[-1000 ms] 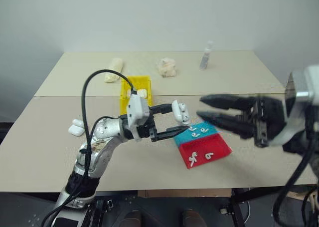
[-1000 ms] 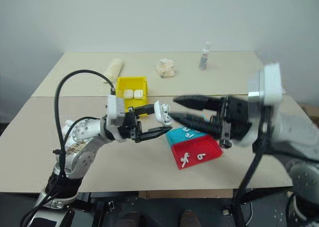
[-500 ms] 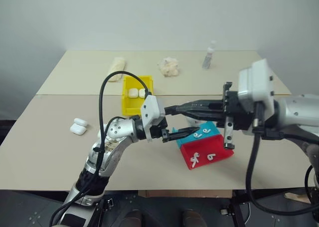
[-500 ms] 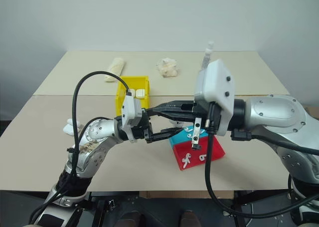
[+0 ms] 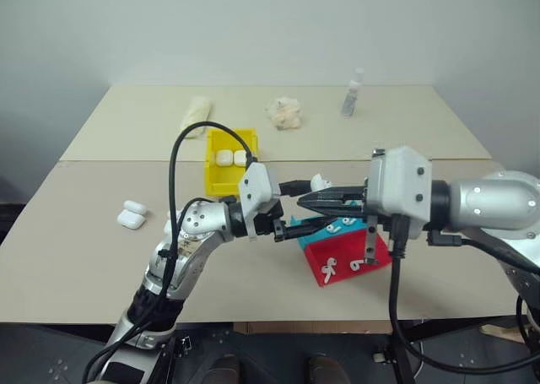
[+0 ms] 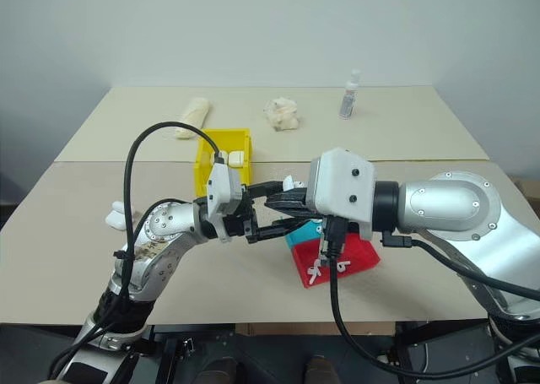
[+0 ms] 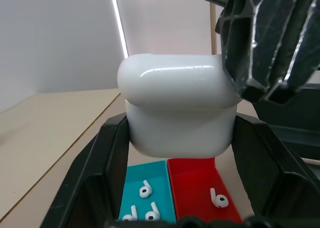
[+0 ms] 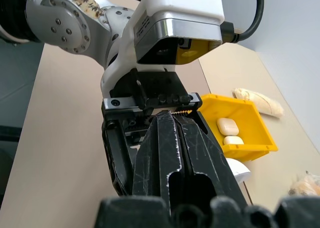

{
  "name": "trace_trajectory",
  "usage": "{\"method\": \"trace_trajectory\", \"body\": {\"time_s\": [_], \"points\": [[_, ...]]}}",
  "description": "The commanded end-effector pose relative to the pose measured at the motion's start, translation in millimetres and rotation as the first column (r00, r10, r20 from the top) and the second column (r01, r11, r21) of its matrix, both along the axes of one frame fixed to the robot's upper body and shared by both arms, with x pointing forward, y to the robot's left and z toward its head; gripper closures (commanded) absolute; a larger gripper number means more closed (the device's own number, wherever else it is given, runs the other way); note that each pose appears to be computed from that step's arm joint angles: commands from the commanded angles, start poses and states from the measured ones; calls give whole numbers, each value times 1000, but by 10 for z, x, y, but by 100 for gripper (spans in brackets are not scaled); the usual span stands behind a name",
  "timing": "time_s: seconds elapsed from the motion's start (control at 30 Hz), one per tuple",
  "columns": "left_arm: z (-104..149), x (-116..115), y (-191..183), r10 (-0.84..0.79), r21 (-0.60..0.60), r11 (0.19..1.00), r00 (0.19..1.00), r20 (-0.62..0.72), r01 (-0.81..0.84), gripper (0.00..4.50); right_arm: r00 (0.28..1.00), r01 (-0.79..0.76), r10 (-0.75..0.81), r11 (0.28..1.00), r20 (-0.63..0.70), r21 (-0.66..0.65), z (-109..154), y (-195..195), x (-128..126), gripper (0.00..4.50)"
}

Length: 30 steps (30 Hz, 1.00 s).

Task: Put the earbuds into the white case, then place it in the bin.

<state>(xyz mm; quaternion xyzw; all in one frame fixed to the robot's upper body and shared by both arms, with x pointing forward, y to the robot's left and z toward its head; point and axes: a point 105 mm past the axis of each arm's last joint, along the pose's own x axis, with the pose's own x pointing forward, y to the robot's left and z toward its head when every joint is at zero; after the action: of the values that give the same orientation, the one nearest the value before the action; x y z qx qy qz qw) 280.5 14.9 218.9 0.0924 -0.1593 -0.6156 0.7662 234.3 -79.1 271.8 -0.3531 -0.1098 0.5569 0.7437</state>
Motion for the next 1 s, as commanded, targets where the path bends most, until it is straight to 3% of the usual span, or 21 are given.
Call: {"method": "trace_trajectory", "body": {"time_s": [0.03, 0.13, 0.43, 0.67, 1.0], "points": [[184, -76, 26, -11, -50, 999, 997, 74, 15, 173, 999, 48, -47, 999, 15, -13, 7, -91, 45, 447], [179, -63, 42, -7, -56, 998, 997, 76, 11, 173, 1000, -4, 2, 998, 21, 65, 169, -66, -54, 447], [214, -21, 94, 14, -75, 997, 997, 80, -8, 173, 999, 33, -33, 995, 6, 93, 261, -166, -64, 447], [123, 52, 85, 48, -1, 999, 996, 75, -49, 173, 997, -57, 50, 987, 51, 148, 398, -20, -172, 447], [217, -11, -15, 16, -45, 999, 996, 86, -12, 173, 999, 25, -25, 1000, 46, -1, 52, 65, 58, 447]]}}
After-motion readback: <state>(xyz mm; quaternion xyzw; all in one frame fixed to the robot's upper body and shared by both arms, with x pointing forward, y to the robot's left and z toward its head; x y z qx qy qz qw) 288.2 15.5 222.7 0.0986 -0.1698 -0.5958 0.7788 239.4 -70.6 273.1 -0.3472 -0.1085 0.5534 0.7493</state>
